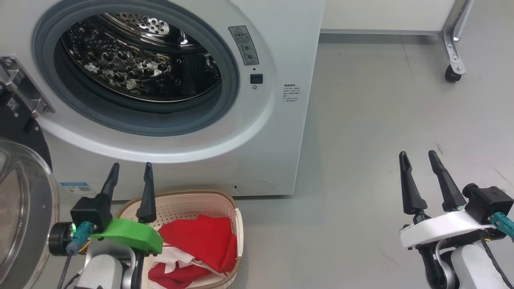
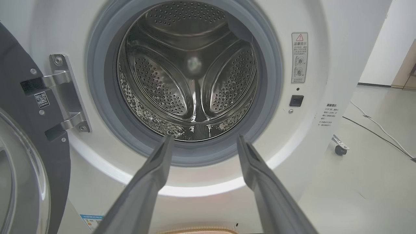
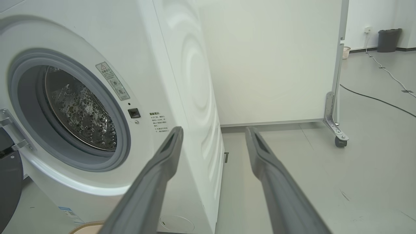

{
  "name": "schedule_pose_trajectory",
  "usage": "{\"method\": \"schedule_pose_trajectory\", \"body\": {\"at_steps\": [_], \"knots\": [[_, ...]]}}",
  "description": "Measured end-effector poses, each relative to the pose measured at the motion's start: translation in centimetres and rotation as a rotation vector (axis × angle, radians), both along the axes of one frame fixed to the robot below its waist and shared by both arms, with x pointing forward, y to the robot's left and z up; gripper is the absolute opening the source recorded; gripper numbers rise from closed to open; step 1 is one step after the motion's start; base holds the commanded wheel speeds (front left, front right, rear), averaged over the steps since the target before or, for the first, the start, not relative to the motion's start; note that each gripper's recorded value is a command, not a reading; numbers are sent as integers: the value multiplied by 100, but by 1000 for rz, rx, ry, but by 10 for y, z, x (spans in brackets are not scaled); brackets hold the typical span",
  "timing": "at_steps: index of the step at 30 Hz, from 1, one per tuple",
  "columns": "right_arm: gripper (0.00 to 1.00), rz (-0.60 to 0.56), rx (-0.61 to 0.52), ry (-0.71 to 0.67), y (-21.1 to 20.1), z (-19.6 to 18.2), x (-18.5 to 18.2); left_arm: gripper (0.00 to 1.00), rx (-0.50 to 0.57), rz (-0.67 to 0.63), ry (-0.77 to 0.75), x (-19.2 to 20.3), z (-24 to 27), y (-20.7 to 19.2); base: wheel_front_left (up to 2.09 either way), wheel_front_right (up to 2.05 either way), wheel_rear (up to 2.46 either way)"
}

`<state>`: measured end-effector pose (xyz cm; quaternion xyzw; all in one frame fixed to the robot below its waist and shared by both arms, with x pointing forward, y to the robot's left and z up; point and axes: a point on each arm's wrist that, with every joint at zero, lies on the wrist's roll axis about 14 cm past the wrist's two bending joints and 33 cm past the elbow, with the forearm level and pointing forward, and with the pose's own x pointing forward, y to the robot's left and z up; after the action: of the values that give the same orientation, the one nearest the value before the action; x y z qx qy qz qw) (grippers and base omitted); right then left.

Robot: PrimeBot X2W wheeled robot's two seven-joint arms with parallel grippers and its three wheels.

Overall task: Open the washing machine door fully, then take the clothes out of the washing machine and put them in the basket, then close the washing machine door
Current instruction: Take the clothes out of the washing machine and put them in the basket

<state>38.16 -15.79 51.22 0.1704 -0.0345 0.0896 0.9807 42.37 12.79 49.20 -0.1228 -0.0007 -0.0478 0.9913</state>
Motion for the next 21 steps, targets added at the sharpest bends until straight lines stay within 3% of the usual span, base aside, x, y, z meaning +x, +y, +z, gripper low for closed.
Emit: {"method": "schedule_pose_trajectory", "body": {"at_steps": [21], "knots": [[100,-9,12,-14,2,4,-7,100,-48,14,-33,-23,12,-7,0,0,0]]}}
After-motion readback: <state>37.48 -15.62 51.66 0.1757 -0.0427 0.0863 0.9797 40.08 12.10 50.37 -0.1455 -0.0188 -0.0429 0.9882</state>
